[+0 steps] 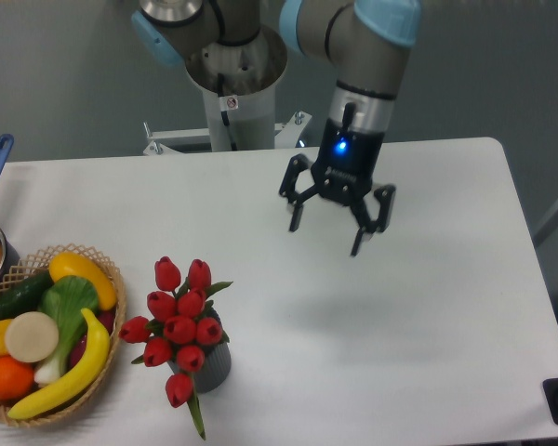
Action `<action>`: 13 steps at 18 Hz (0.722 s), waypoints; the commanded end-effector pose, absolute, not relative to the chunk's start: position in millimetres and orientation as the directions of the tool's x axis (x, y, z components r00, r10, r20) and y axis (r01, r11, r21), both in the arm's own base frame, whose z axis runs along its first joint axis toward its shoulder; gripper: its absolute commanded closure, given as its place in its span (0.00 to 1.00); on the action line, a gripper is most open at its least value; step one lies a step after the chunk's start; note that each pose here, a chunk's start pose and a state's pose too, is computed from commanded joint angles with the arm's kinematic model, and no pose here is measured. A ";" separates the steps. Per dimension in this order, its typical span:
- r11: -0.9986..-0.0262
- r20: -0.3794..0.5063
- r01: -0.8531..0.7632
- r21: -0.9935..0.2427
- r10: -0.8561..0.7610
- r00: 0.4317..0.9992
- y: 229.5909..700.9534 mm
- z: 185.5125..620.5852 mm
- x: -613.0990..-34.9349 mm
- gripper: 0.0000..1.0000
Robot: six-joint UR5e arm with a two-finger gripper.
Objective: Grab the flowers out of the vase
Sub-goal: 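Lower the open gripper and swing it toward the red tulip vase, then move the open gripper down onto the tulip stems above the vase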
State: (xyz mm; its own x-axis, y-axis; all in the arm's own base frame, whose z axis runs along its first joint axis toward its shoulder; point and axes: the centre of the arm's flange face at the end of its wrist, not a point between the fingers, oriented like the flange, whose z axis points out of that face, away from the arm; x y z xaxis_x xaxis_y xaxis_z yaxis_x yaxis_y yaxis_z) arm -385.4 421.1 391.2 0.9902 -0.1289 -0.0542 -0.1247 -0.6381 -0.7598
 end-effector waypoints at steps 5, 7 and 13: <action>-0.580 -0.051 -0.177 -0.795 -0.226 0.973 437.7 374.0 -377.1 0.00; -0.537 -0.088 -0.243 -0.808 -0.297 0.951 449.3 370.7 -366.4 0.00; -0.496 -0.044 -0.223 -0.839 -0.347 0.937 469.5 360.1 -354.0 0.00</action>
